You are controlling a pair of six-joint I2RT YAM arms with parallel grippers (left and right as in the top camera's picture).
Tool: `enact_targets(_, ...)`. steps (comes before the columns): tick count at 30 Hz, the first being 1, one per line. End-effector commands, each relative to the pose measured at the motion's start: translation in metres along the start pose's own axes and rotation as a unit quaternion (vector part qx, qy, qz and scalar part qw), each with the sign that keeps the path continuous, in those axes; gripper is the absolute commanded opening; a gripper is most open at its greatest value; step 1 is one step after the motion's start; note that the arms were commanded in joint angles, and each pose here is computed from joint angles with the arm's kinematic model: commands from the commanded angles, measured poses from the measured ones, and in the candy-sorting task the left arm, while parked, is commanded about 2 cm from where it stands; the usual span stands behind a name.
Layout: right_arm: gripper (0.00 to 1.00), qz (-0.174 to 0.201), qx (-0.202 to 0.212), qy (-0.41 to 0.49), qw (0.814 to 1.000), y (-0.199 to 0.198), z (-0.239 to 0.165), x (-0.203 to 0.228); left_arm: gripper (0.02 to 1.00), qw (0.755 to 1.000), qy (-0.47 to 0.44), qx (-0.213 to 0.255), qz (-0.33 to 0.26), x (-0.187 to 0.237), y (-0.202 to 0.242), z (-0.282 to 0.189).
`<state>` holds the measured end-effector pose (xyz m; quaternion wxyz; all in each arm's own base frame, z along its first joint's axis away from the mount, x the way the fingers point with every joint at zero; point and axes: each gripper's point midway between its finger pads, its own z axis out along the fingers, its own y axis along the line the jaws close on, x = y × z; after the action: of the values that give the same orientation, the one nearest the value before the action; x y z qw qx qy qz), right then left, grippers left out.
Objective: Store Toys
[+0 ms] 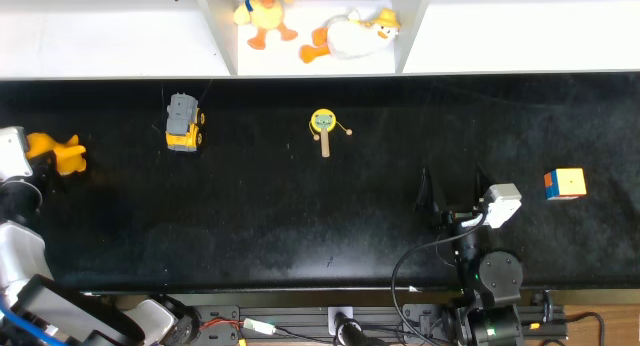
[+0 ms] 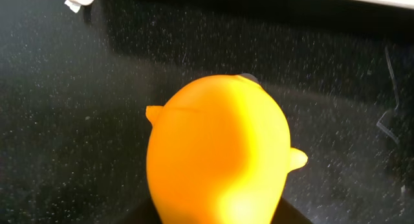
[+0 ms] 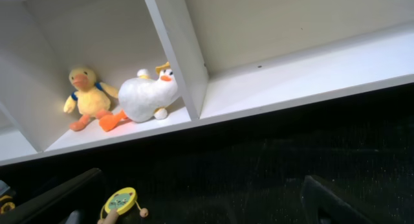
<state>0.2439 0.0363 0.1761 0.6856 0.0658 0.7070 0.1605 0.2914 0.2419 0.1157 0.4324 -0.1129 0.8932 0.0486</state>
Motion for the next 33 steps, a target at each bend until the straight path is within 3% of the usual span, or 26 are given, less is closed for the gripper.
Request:
enact_targets(1, 0.996, -0.003, 0.001, -0.001, 1.000, -0.001, 0.000, 0.003, 0.205, 0.998, -0.030, 0.011, -0.050, -0.023, 0.000, -0.005)
enact_targets(8, 0.996, -0.003, 0.001, -0.001, 1.000, -0.001, 0.000, 0.003, 0.137, 0.996, -0.078, 0.013, -0.051, -0.087, -0.014, -0.013)
enact_targets(15, 0.996, -0.003, 0.001, -0.001, 1.000, -0.001, 0.000, 0.003, 0.119, 0.995, -0.100, -0.029, 0.005, -0.153, -0.041, -0.017)
enact_targets(18, 0.996, -0.003, 0.001, -0.001, 1.000, -0.001, 0.000, 0.003, 0.128, 0.993, -0.113, -0.017, 0.023, -0.172, -0.060, -0.016)
enact_targets(27, 0.996, -0.003, 0.001, -0.001, 1.000, -0.001, 0.000, 0.003, 0.130, 0.993, -0.111, 0.031, 0.036, -0.201, -0.099, 0.023)
enact_targets(33, 0.996, -0.003, 0.001, -0.001, 1.000, -0.001, 0.000, 0.003, 0.130, 0.995, -0.094, 0.014, 0.010, -0.202, -0.097, 0.049)
